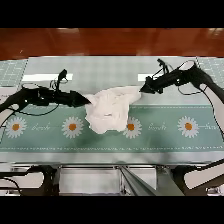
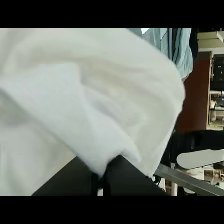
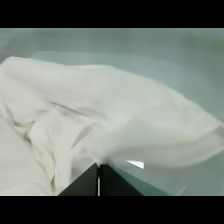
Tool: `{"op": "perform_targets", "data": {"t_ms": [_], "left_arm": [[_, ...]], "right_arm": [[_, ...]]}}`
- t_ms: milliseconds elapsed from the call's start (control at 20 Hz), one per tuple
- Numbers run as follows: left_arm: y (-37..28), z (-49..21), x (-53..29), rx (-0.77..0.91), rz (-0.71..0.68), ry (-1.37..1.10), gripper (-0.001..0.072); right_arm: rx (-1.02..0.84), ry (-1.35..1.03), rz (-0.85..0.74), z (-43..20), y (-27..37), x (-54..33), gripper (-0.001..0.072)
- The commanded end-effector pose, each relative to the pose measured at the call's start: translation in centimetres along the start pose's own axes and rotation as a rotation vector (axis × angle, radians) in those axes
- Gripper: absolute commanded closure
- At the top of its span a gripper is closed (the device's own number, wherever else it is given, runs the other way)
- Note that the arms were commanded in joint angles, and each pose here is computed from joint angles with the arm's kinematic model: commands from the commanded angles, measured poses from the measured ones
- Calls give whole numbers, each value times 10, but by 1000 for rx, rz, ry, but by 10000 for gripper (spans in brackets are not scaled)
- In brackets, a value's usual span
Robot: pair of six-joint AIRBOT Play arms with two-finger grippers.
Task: Fold the shirts.
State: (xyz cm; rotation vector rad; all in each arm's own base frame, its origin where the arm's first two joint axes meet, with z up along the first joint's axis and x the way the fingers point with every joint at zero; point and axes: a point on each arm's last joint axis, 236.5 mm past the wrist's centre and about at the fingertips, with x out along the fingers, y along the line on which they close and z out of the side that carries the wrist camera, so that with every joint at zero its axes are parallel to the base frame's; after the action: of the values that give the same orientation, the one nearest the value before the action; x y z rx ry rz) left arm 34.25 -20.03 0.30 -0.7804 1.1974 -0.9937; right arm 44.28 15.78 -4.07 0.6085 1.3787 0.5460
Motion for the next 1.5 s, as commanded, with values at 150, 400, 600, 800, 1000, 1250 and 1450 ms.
{"op": "perform_targets", "data": {"t_ms": [150,400,600,800,1000,1250,1450], "left_arm": [[-108,76,-103,240,53,-266,688],[-297,82,-202,711,163,-539,688],[-407,43,-270,972,395,-812,688],[-439,-6,-310,1038,709,-1012,688],[-426,-39,-309,993,847,-995,688],[-334,-45,-250,755,684,-721,688],[-207,-39,-182,472,541,-463,687]], "right_arm": [[-291,-390,-6,66,113,-168,693],[-582,-895,-75,27,242,-376,693],[-689,-1205,-283,-70,284,-486,693],[-643,-1355,-533,-155,278,-534,693],[-510,-1356,-697,-207,242,-540,693],[-388,-1138,-699,-187,174,-477,693],[-294,-846,-579,-135,101,-379,693]]}}
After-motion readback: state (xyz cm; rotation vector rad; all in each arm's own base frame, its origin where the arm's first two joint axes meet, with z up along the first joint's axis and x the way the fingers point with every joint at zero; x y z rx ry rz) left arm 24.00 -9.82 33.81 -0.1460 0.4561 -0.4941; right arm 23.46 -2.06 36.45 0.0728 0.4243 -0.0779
